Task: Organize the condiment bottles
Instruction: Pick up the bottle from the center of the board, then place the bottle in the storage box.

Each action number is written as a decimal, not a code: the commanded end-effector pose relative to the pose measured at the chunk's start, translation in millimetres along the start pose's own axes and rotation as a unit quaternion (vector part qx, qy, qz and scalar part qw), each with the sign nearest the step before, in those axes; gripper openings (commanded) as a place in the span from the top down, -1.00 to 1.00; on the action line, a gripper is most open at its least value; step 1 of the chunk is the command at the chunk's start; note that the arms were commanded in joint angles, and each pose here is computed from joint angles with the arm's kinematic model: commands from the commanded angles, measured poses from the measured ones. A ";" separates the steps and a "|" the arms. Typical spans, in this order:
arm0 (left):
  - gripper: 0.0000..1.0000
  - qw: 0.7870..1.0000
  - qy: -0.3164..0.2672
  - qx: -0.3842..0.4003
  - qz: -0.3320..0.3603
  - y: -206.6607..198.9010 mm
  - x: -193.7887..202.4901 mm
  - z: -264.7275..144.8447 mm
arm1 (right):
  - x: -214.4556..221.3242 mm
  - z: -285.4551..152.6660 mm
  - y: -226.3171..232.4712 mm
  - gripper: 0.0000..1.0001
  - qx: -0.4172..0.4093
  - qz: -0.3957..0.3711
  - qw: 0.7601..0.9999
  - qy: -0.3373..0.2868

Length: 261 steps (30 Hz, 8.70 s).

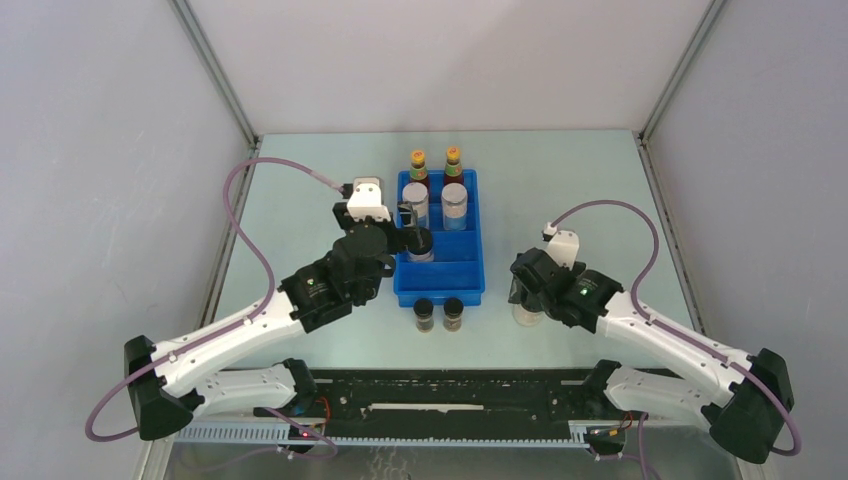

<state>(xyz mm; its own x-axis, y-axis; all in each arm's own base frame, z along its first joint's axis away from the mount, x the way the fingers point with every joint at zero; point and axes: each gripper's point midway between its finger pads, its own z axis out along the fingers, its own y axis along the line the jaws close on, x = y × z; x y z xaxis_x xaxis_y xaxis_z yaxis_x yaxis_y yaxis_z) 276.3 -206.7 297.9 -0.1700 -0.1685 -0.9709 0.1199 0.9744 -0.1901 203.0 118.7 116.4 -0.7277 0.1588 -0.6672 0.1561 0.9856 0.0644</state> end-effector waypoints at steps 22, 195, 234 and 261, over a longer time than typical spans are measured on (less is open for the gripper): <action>-0.75 1.000 -0.017 -0.018 -0.006 9.7 -5.6 0.1 | 2.4 6.2 6.6 0.99 -0.016 0.002 1.000 0.016; -0.74 0.998 -0.034 -0.027 -0.035 47.4 -26.6 -35.0 | -112.6 56.8 193.8 1.00 -0.144 -0.160 0.976 -0.035; -0.74 0.998 -0.031 -0.029 -0.035 48.1 -24.8 -34.9 | -98.1 69.2 188.0 0.37 -0.135 -0.158 0.978 -0.013; -0.74 0.999 -0.028 -0.027 -0.031 42.1 -26.0 -31.0 | -103.5 69.2 183.6 -0.51 -0.132 -0.155 0.979 -0.016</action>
<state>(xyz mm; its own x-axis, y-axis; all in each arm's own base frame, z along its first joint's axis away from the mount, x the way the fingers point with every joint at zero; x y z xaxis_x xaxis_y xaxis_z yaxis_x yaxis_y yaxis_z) 253.7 -158.5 320.1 -0.1253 -0.2224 -0.9669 0.0744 0.9697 -0.2327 348.6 282.9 124.7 -0.7232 -0.1828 -0.6660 -0.2662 0.9636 0.0246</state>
